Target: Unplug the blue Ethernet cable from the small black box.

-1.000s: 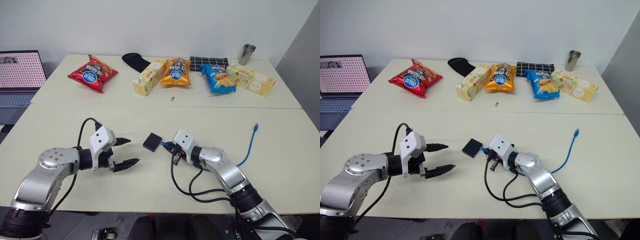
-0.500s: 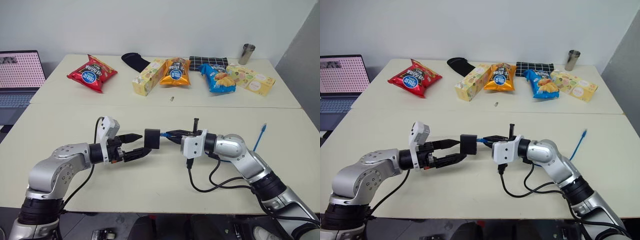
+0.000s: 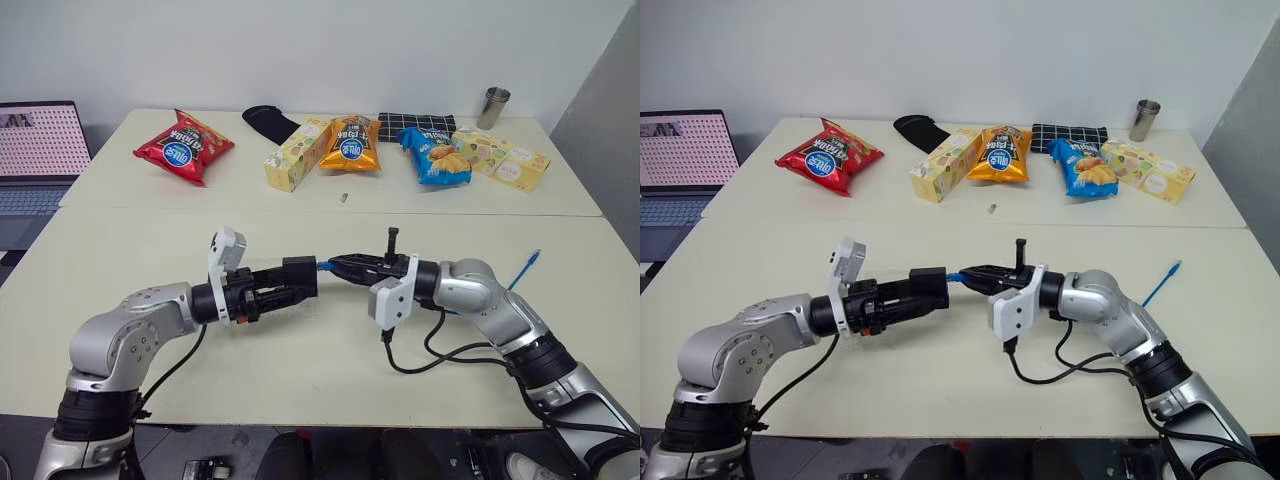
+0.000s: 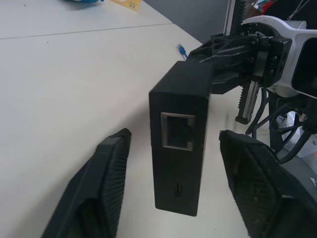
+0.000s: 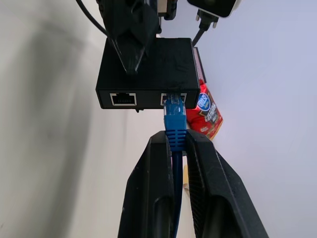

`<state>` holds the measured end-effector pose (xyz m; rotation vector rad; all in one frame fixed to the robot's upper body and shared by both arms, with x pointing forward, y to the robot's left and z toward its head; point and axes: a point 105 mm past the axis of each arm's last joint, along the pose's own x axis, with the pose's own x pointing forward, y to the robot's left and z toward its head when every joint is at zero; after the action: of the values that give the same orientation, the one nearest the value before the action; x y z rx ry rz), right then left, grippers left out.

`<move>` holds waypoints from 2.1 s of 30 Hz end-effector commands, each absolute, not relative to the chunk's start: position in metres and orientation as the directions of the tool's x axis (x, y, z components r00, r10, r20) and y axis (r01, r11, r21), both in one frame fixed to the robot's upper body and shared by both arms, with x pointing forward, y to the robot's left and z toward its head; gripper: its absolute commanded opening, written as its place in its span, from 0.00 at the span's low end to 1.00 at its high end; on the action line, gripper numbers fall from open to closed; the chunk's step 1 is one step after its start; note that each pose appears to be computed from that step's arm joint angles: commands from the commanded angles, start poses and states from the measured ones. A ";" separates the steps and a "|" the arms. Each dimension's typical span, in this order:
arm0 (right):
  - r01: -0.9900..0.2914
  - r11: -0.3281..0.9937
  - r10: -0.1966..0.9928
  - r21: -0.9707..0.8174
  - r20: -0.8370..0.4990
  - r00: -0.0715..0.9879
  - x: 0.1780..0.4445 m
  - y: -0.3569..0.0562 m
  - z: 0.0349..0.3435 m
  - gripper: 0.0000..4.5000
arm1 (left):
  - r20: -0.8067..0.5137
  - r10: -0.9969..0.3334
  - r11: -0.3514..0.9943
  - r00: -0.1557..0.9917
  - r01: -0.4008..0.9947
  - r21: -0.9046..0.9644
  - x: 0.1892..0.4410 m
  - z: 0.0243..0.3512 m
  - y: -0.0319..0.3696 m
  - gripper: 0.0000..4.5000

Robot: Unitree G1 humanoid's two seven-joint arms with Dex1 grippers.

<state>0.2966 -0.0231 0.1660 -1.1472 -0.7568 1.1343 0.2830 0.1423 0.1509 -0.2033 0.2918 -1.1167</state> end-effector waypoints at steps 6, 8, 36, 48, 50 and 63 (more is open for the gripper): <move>-0.129 0.063 0.969 -0.990 0.029 0.246 0.292 -0.024 0.190 0.02 | -0.067 -0.919 0.389 0.389 0.868 -0.310 0.279 0.164 0.142 0.24; -0.096 0.052 0.975 -0.994 0.030 0.219 0.288 -0.024 0.191 0.02 | -0.067 -0.923 0.380 0.379 0.870 -0.315 0.278 0.163 0.142 0.18; -0.987 0.159 0.981 -0.041 -0.105 0.162 0.258 -0.052 0.190 0.47 | -0.094 -0.987 0.142 0.127 0.975 -0.172 0.279 0.153 0.113 0.18; -0.981 0.190 0.976 0.038 -0.117 0.184 0.273 -0.049 0.180 0.47 | -0.100 -0.991 0.100 0.085 0.983 -0.156 0.271 0.152 0.110 0.18; -0.982 0.188 0.975 0.038 -0.127 0.181 0.274 -0.050 0.179 0.47 | -0.106 -0.991 0.103 0.087 0.983 -0.153 0.272 0.151 0.111 0.18; -0.982 0.166 0.977 0.085 -0.151 0.152 0.273 -0.047 0.172 0.47 | -0.112 -0.990 0.101 0.085 0.985 -0.139 0.271 0.149 0.111 0.18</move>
<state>0.2728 -0.0483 0.1619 -0.0207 0.2253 1.3938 0.2749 0.1148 0.1416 -0.0637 0.2339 -1.4454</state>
